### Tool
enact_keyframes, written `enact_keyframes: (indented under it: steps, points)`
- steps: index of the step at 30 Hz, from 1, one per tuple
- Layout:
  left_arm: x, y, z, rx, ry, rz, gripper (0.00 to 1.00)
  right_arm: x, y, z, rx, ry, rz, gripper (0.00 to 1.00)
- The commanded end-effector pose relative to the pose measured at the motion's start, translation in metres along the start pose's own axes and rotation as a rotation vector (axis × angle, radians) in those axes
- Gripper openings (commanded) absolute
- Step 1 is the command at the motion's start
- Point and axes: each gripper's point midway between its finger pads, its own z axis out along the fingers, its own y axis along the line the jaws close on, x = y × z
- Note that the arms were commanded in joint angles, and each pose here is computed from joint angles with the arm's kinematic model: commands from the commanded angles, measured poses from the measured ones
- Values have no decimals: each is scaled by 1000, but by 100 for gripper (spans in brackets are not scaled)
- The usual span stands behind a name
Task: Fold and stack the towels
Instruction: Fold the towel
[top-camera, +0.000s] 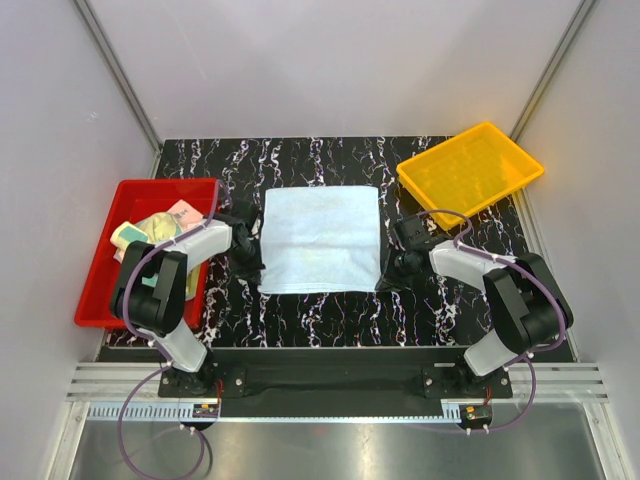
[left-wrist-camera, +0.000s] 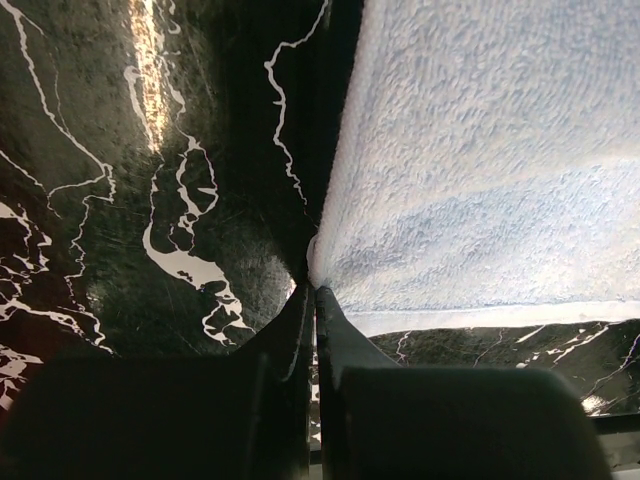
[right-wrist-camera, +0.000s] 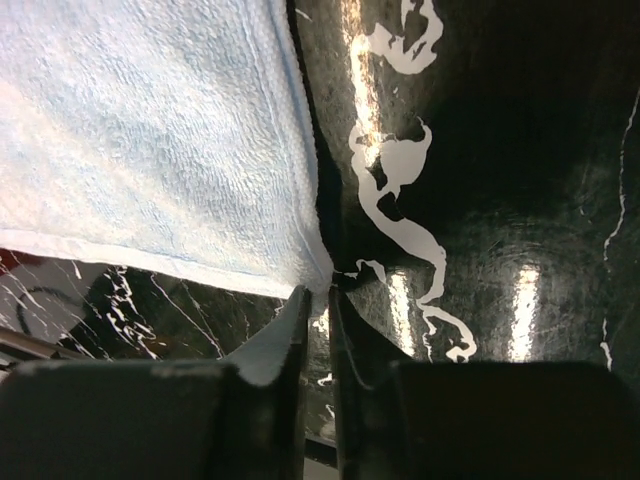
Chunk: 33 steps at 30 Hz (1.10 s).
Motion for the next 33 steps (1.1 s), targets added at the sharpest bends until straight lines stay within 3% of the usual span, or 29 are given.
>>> enact_keyframes:
  steps: [1, 2, 6, 12, 26, 33]
  points:
    - [-7, 2, -5, -12, -23, 15, 2, -9, 14, -8, -44, -40, -38, 20]
    - [-8, 1, -7, -10, -27, 15, 11, -10, 13, -10, -36, -45, -42, 27]
    - [-14, -1, -20, -4, -65, 15, 36, -20, 11, -23, 5, -92, -70, 34]
    - [-12, -5, -23, 33, -89, -4, 45, -23, 8, -20, 22, -94, -100, 38]
    - [14, -4, 11, 81, -33, -79, 45, -14, 6, 4, 3, -64, -85, 39]
    - [17, -3, 14, 82, -32, -92, 37, -10, 5, 12, 20, -52, -80, 39]
